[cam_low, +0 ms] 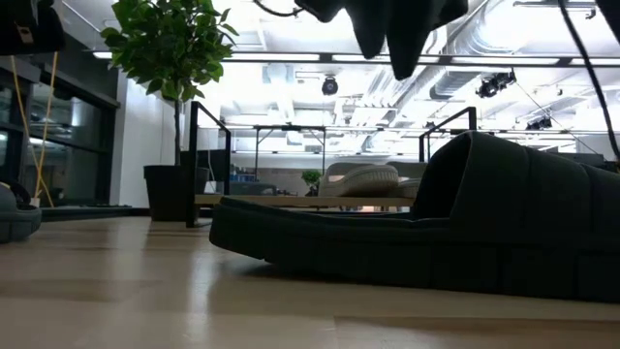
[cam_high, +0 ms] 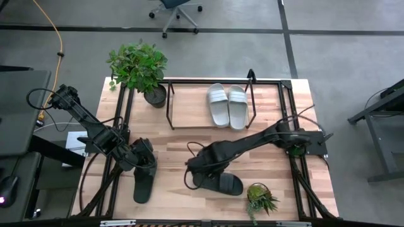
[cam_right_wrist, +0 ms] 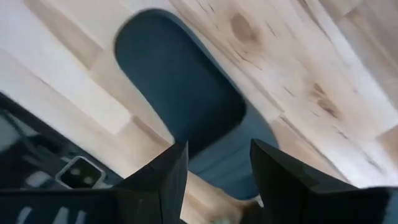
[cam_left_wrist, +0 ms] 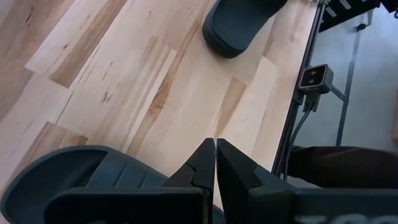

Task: Pick and place slides into the shelf
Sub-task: Put the right black slipper on the shelf

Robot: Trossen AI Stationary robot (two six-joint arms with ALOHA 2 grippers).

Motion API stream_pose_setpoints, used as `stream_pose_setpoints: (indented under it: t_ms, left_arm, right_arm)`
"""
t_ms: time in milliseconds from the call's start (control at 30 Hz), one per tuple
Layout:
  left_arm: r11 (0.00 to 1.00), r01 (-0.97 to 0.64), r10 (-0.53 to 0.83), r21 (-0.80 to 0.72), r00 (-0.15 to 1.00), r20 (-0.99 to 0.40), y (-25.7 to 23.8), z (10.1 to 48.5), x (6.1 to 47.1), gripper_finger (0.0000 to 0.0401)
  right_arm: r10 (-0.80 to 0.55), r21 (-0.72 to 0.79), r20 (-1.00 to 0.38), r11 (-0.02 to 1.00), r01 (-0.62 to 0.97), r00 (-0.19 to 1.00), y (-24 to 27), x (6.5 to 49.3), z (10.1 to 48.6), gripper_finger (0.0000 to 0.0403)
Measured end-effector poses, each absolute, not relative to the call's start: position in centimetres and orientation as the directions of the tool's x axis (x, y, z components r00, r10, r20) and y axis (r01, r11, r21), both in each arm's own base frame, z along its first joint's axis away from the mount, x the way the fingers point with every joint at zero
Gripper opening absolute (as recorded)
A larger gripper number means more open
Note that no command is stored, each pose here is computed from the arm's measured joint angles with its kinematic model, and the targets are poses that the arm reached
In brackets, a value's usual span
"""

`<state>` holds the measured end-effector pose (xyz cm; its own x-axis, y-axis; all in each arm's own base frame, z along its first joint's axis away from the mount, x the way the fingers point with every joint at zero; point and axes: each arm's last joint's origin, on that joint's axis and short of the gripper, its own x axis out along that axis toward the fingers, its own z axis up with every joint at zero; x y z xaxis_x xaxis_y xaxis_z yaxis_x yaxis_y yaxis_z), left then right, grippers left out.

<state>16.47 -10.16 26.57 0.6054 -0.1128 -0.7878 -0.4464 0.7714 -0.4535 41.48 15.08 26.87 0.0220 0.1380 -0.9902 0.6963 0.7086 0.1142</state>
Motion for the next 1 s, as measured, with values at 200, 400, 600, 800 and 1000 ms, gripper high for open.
stream_pose_setpoints:
  t_ms: [200, 400, 600, 800, 1000]
  left_arm:
    - [0.775, -0.443, -0.114, -0.451, 0.604, -0.789, -10.2, 26.6, 16.5, 0.0005]
    - [0.778, -0.442, -0.112, -0.447, 0.602, -0.79, -10.2, 26.6, 16.4, 0.0005]
    - [0.791, -0.43, -0.108, -0.435, 0.601, -0.792, -10.1, 26.5, 16.4, 0.0005]
    - [0.793, -0.428, -0.109, -0.434, 0.601, -0.792, -10.1, 26.5, 16.4, 0.0005]
    - [0.793, -0.427, -0.109, -0.434, 0.601, -0.792, -10.1, 26.5, 16.4, 0.0005]
  right_arm:
    - [0.167, 0.103, -0.986, 0.72, 0.686, -0.028, 15.6, 42.6, 25.0, 0.0165]
    - [0.181, 0.054, -0.979, 0.688, 0.724, -0.099, 16.0, 42.7, 23.3, 0.0165]
    - [0.129, 0.008, -0.987, 0.651, 0.759, -0.1, 16.3, 42.8, 22.5, 0.0165]
    - [0.063, -0.059, -0.99, 0.628, 0.776, -0.127, 16.4, 42.5, 22.2, 0.0165]
    - [0.077, -0.083, -0.983, 0.633, 0.77, -0.169, 17.1, 42.7, 20.6, 0.0165]
